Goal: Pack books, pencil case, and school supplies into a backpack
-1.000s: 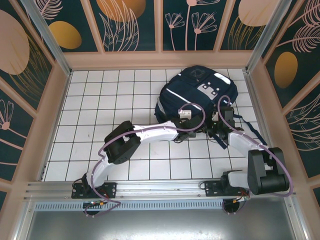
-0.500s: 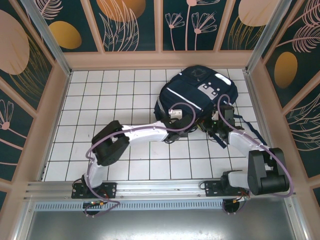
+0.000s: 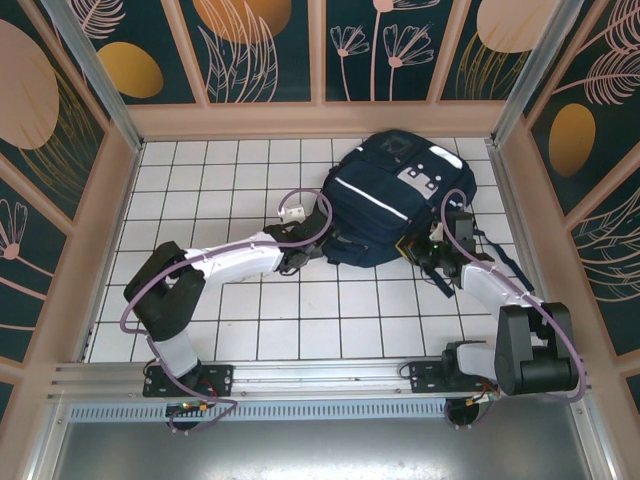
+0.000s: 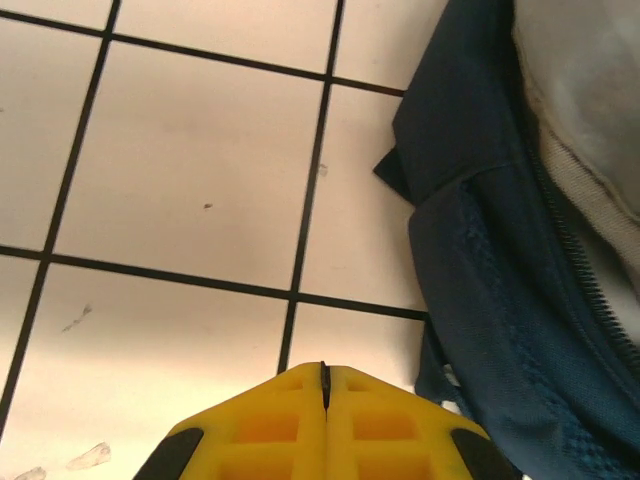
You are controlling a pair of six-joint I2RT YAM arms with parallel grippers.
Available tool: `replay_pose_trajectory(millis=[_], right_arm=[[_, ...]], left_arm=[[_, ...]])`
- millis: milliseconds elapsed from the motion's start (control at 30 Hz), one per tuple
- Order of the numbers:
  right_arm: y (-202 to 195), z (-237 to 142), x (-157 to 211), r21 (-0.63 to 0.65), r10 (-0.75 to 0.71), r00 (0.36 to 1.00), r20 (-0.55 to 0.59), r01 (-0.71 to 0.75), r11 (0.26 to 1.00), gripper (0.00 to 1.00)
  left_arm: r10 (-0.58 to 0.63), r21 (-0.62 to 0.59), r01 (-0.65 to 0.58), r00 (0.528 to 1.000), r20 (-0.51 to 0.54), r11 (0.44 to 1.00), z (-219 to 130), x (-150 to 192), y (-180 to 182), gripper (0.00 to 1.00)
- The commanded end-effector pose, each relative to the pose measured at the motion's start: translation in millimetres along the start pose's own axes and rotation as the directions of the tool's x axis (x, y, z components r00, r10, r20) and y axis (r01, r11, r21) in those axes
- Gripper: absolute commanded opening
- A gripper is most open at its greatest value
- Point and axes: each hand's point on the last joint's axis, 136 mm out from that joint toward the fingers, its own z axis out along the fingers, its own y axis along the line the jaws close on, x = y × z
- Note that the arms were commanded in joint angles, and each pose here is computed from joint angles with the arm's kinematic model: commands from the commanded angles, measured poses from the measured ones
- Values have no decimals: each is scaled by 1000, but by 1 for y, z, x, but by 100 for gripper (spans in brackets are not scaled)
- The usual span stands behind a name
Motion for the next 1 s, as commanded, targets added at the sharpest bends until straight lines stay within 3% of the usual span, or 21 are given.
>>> replay_pose_trajectory(millis=[0,100,233,300,533,967], right_arm=[[0,-6,-6,4,-22,999,26,22,1000,0],[2,-6,-6,-2,-20,999,25,20,1000,0],[4,-5,-6,-7,-18,1000,19,18,1000,0],[4,-4,-6,-6,-16,1000,16,16,1000,0],[2,-1,-5,-3,-9,1000,4,9,1000,0],[2,0,-5,-1,-8,1000,-1,8,1000,0]], left_arm=[[58,181,-55,998,-10,982,-11,-3,-38,2],[109,295,-103,994,-7,950,-21,5,-67,18],[256,325,-266,964,74,908,-38,17,-102,27],[328,326,-341,940,96,882,-40,25,-114,35],[473,295,-478,876,93,827,-29,40,-134,39],[570,202,-566,820,44,799,2,53,-131,47]])
